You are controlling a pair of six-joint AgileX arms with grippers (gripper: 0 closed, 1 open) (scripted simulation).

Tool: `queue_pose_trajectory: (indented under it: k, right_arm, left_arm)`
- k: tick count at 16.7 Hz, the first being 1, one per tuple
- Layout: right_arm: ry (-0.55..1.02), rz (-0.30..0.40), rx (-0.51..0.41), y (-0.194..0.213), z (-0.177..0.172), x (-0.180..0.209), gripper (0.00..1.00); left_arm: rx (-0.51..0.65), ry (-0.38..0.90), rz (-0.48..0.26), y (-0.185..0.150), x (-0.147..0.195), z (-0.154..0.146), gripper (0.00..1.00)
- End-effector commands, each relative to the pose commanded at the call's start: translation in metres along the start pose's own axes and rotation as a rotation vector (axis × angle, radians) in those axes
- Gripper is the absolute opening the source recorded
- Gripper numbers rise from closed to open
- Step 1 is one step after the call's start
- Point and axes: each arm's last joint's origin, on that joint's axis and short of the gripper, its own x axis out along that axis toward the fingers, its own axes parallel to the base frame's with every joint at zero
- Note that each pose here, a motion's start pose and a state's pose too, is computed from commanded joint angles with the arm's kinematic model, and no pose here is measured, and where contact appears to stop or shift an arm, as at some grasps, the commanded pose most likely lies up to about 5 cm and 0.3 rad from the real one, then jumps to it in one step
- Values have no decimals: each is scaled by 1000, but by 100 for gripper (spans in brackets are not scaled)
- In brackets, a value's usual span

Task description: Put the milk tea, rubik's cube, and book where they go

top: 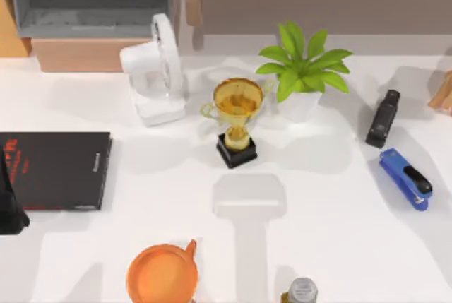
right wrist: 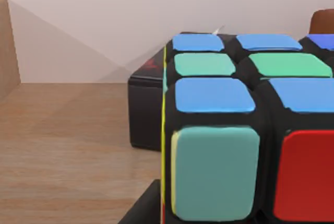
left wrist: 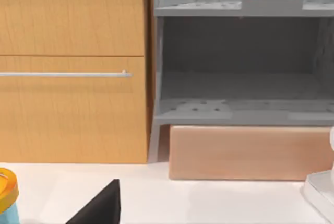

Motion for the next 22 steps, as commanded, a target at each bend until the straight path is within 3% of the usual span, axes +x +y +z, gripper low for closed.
queue_pose_trajectory:
  k: [9, 22]
  right_arm:
    - [0, 0, 0, 0, 0, 0, 98]
    - [0, -2, 0, -1, 1, -9, 100]
  left_arm:
    - [0, 0, 0, 0, 0, 0, 100]
    - [0, 0, 0, 0, 0, 0, 100]
